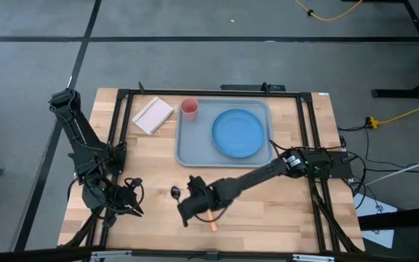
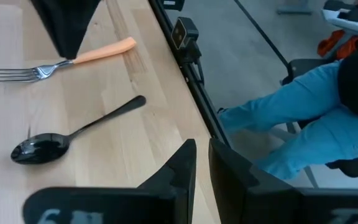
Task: Pick and place plate/cup/fork/spoon on tray
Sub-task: Put the orange fork on the gray serving tray to the left of the blue plate
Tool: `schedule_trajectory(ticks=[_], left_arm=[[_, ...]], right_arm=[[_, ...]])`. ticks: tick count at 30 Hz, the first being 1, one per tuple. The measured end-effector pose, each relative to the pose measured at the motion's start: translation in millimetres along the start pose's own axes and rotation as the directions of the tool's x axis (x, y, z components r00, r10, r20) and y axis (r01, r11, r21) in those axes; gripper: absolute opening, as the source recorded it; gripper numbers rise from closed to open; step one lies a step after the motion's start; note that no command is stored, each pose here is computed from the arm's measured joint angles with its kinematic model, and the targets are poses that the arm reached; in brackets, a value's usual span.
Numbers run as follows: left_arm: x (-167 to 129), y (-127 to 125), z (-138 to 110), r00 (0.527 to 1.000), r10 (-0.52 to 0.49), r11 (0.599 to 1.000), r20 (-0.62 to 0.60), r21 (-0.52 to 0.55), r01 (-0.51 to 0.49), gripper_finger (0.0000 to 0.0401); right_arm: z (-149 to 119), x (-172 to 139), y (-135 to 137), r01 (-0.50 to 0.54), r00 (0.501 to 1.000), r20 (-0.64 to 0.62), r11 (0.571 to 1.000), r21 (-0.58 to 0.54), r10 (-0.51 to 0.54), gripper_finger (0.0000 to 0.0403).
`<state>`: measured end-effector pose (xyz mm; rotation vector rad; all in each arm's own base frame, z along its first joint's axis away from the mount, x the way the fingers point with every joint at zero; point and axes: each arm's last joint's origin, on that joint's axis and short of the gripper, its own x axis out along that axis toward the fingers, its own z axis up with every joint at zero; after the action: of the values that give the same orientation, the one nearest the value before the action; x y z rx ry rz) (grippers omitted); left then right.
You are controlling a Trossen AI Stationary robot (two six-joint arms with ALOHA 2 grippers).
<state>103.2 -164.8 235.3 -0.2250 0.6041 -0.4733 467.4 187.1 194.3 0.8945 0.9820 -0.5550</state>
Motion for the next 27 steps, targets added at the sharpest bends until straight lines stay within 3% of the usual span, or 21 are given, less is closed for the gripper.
schedule_trajectory(ticks=[5,9,15,20,27], left_arm=[[0,0,0,1.0,0.0,1.0,0.0,-0.001,0.0,0.0037],[0,0,0,1.0,0.001,1.0,0.002,-0.03,-0.001,0.0037],[0,2,1,0.997,0.058,0.986,0.045,-0.16,-0.05,0.0037],[0,2,2,0.997,0.06,0.986,0.047,-0.159,-0.052,0.0037],[0,2,2,0.997,0.061,0.995,0.048,-0.083,-0.057,0.0037]], right_arm=[[9,6,-7,0.037,0.998,-0.041,0.999,-0.021,-0.038,0.0041],[10,6,-6,0.017,0.997,-0.073,0.995,-0.103,-0.025,0.0041],[-8,3,-2,-0.009,0.995,-0.097,0.981,-0.192,-0.01,0.0041],[-24,-1,4,-0.044,0.995,-0.098,0.975,-0.219,0.023,0.0041],[-37,-5,7,0.009,0.996,0.086,0.982,-0.188,0.008,0.0043]])
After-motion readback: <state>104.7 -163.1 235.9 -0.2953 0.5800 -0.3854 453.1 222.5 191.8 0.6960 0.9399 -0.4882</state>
